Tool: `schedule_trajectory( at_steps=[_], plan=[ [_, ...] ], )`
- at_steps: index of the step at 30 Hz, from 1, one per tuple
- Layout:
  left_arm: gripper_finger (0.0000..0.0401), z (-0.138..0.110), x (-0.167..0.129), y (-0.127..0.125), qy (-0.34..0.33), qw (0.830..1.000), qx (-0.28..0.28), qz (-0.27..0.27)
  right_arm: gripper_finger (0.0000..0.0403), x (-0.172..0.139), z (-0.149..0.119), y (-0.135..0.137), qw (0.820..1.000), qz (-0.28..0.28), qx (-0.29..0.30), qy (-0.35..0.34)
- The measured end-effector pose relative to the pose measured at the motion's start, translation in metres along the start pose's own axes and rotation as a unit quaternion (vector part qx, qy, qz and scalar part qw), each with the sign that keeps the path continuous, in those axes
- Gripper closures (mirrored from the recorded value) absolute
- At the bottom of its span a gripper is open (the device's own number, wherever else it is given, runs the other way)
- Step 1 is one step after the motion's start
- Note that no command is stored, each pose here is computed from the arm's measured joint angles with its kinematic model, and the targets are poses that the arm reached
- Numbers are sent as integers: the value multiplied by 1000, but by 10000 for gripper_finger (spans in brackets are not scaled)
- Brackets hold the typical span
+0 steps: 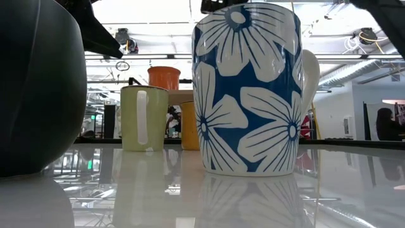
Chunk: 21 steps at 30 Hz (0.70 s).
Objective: Place coffee mugs
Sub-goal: Put the red mug on the shelf
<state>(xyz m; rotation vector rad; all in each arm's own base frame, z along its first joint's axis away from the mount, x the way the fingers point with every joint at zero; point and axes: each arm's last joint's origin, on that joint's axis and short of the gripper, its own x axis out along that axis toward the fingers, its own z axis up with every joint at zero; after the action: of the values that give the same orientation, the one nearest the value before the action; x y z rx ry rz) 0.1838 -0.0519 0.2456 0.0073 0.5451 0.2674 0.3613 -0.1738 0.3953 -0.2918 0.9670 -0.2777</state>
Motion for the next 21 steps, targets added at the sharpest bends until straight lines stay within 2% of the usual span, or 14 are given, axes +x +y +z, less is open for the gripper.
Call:
schedule_trajectory(
  at_steps=[10,21],
  plan=[
    [132,0,0,0,0,1000,5,0,387,33,-10,-19,999,29,9,17],
    [133,0,0,0,1,1000,9,0,387,34,-7,-19,997,73,2,-23]
  ],
)
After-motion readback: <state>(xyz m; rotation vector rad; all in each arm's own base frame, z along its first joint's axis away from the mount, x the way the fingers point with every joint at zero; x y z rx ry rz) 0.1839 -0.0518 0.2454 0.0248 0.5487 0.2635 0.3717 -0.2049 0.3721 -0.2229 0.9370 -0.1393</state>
